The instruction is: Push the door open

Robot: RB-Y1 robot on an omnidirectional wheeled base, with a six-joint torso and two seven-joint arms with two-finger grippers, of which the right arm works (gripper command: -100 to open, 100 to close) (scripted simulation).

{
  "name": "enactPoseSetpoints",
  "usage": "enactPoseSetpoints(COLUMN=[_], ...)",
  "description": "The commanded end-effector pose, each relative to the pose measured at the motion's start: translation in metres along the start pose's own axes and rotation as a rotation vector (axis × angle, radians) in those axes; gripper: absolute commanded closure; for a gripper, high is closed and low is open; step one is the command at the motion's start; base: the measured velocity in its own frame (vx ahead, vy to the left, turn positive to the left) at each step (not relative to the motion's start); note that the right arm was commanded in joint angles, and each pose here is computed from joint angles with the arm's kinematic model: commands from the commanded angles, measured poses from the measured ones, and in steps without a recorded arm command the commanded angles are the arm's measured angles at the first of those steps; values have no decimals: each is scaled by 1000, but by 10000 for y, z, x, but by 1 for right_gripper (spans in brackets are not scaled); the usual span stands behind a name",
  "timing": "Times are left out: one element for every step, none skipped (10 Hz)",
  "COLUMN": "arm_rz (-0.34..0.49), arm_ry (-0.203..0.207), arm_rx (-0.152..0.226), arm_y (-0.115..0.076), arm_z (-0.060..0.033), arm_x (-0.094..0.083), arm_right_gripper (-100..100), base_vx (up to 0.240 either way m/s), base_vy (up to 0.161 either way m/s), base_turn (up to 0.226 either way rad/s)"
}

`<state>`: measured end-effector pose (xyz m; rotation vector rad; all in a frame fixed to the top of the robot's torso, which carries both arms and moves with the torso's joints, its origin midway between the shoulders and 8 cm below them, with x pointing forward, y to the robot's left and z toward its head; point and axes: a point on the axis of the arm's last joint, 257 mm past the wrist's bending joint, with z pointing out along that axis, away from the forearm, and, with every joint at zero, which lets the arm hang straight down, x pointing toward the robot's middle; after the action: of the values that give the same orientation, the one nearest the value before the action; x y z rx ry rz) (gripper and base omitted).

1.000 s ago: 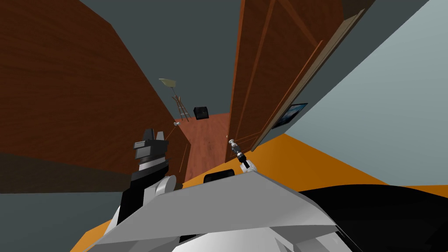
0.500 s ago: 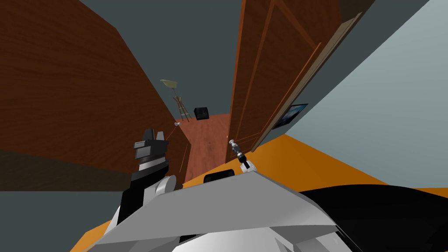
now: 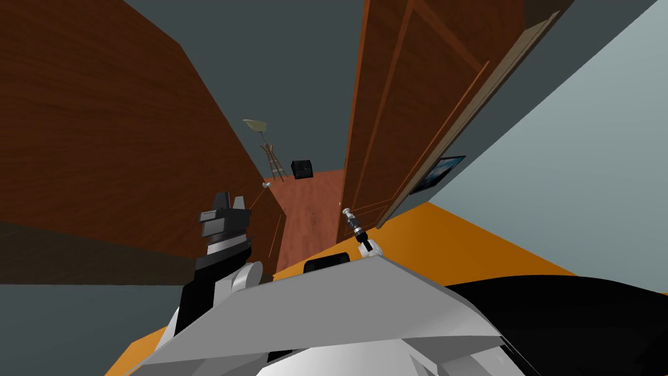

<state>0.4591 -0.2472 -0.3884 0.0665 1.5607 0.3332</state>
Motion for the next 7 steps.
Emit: enactPoseSetpoints(arm_rz=[59,98,106,153,191,200,247], arm_ry=[-23,-29,-30,-38,-47,-47,-56], arm_rx=[12,20,20,29,38,38,47], arm_y=[-49,-72,-72,-100,-129,-129,-158], arm_z=[28,28,28,27,27,27,25], arm_x=[-86,-103,-103,-122,-142,-142,-162], arm_right_gripper=[100,100,100,100,100,100,100], base_vx=[52,57,36,34,44,34,37], base_vy=[11,-4,-3,3,2,1,4], base_turn=[41,41,18,33,41,22,35])
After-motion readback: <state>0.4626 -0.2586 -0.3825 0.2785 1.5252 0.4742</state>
